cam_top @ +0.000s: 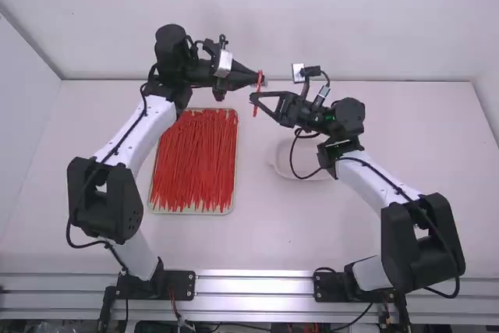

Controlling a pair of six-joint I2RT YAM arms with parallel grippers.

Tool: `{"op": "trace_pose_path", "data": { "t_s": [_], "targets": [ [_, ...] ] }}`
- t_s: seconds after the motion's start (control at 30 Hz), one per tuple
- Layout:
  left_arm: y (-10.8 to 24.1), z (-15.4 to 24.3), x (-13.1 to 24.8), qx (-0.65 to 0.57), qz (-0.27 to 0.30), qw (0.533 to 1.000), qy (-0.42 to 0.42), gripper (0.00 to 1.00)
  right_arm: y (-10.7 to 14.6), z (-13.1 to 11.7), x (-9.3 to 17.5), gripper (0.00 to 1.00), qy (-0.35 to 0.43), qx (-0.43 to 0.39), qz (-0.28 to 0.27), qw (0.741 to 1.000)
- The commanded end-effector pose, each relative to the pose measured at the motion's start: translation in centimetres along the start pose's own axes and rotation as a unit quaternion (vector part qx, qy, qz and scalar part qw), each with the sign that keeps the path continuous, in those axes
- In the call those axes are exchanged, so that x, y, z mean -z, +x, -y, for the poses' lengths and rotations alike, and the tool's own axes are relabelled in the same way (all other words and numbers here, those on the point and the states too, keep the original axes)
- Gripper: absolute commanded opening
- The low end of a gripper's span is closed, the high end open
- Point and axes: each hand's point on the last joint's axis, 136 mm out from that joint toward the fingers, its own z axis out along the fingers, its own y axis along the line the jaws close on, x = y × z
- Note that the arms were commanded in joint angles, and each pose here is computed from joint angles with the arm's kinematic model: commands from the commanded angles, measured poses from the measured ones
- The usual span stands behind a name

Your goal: Fasten the cable tie

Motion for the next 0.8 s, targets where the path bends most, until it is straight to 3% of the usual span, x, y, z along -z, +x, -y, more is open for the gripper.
{"op": "trace_pose_path", "data": {
  "t_s": [0.0,0.17,0.77],
  "targets": [
    [-0.6,0.6,-0.7,-0.01,0.01,1.0,0.025,0.01,-2.2,-0.4,0.2,0.0,0.001,0.011,0.034,0.999],
    [-1.1,2.1,-0.7,-0.055,0.029,0.996,0.066,0.01,-3.1,-0.5,0.8,0.0,0.001,0.014,0.044,0.999],
    [-1.3,1.9,-0.7,-0.147,0.034,0.987,0.062,0.01,-5.3,-1.3,1.1,0.0,0.001,0.027,0.063,0.998]
  ]
}}
